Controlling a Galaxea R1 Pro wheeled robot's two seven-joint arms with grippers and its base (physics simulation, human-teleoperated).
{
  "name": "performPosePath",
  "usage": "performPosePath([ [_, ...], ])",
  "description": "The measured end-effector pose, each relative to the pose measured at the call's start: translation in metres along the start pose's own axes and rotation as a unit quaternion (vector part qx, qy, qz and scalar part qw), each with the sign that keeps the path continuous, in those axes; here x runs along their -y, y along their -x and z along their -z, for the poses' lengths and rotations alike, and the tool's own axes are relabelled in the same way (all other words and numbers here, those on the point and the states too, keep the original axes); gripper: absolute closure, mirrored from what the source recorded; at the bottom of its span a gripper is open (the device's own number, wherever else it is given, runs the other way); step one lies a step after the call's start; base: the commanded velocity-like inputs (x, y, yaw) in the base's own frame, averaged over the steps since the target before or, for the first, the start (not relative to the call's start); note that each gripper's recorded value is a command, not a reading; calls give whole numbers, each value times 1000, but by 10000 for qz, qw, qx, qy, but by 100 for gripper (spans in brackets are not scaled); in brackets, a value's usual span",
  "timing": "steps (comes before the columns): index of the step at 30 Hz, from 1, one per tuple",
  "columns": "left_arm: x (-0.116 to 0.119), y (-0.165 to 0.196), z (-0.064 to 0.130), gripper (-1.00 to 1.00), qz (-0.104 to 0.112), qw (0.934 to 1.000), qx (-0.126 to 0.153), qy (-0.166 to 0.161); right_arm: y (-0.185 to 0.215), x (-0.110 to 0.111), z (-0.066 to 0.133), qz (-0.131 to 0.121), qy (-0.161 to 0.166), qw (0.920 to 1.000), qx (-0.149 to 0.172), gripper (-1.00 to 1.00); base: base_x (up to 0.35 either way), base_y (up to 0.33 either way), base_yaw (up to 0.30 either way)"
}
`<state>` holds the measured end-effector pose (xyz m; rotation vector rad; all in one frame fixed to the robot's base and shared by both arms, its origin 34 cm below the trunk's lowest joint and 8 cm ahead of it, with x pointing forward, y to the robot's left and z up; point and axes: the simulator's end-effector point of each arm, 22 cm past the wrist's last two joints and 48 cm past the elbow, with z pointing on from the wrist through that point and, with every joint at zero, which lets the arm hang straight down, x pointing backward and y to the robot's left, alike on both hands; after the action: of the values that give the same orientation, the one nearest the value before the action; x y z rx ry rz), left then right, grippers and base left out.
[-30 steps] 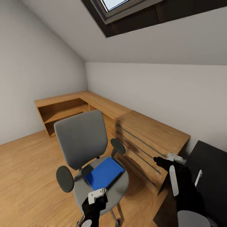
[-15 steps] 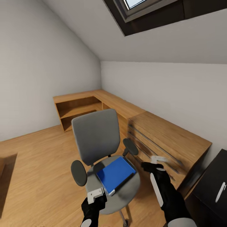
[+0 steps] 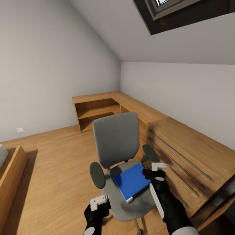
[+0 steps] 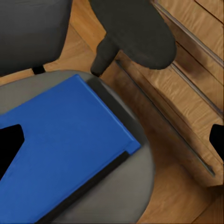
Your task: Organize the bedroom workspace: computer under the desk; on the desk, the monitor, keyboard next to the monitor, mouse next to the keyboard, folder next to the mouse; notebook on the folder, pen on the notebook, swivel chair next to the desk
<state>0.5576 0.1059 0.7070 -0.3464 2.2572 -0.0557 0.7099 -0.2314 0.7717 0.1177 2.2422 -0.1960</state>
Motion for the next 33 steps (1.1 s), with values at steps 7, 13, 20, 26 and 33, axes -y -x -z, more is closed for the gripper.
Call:
performPosePath([
  [7, 0, -2, -1, -100, -1, 10000, -26, 6, -2, 0, -2, 12, 0, 10000, -7, -100, 71, 267, 265],
  [13, -2, -4, -2, -100, 12, 10000, -61, 24, -5, 0, -3, 19, 1, 10000, -34, -100, 12, 178, 234],
  [20, -3, -5, -3, -100, 18, 10000, -59, 36, -5, 7, -6, 42, -34, 10000, -18, -100, 1, 23, 94],
  [26, -3, -3, -3, -100, 58, 10000, -11, 40, 4, 32, -10, 88, -187, 9996, 179, -100, 0, 1, 6],
  [33, -13, -16, -7, -100, -22, 9998, -128, 152, 13, 37, -11, 49, -219, 9989, 418, -100, 160, 49, 1],
])
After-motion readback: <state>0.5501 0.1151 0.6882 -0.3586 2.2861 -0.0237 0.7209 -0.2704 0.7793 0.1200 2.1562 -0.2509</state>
